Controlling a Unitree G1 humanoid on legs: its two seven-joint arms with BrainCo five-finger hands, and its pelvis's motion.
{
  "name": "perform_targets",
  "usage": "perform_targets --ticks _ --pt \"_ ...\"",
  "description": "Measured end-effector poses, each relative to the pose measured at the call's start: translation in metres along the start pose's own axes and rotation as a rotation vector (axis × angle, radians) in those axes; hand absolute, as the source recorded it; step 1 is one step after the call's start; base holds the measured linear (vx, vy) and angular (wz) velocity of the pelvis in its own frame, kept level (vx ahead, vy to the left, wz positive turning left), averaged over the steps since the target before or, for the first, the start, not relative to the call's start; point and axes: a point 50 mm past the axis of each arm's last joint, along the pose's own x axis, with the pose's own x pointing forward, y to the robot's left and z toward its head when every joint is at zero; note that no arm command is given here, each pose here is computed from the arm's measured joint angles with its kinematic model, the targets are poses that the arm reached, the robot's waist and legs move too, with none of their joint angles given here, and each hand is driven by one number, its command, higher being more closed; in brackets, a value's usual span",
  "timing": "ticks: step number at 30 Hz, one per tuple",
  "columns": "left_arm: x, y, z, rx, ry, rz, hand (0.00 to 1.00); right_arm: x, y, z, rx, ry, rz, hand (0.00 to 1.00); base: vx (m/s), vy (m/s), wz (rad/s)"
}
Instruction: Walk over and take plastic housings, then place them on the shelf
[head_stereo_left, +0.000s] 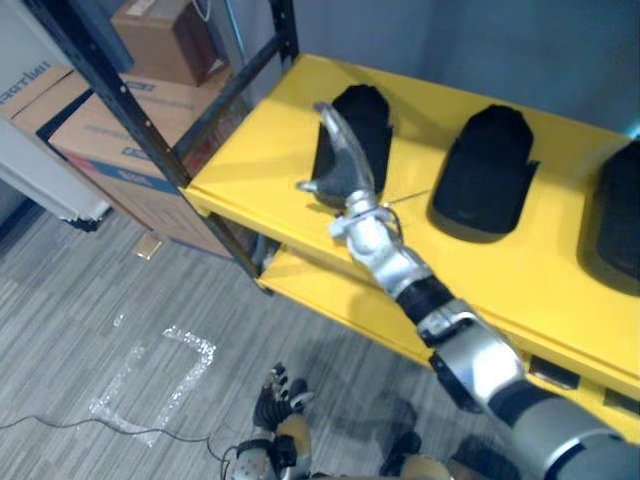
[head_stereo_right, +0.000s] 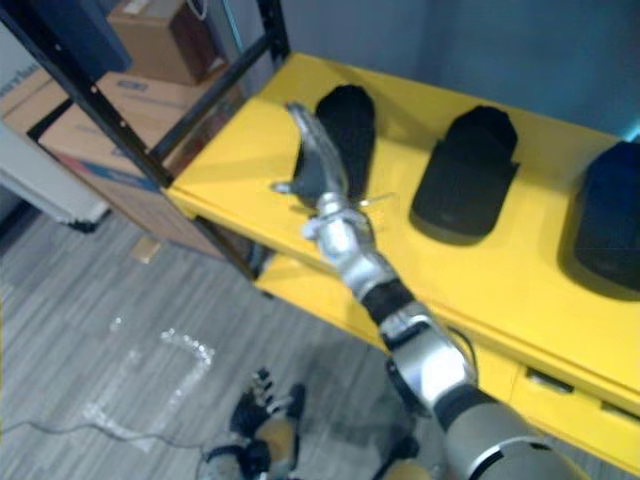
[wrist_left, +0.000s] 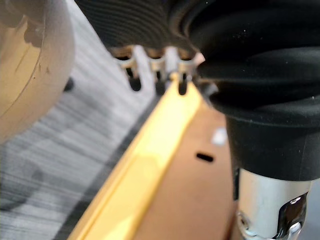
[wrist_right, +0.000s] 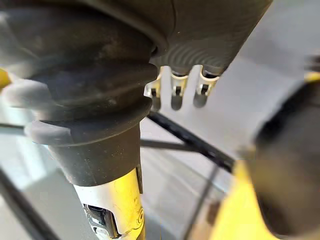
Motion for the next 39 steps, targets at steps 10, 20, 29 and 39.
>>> perform_targets --ticks 10,20,29,39 --pt "-0.004 0.008 -0.007 0.034 0.031 -0.005 0.00 -0.011 0.001 -0.012 0.195 0.267 -0.077 0.00 -0.03 -0.013 -0.05" --pt "-0.005 0.009 -0.012 0.042 0.049 0.003 0.00 -0.039 -0.005 -0.066 0.231 0.629 -0.116 0.00 -0.02 -0.006 -0.12" --pt "-0.003 0.001 -0.010 0.053 0.049 -0.029 0.00 -0.042 -0.011 -0.077 0.285 0.666 -0.068 0.00 0.00 -0.003 -0.03" --pt "-0.002 0.001 -0.011 0.054 0.055 -0.036 0.00 -0.046 0.006 -0.074 0.362 0.639 0.134 0.00 0.00 0.000 0.00"
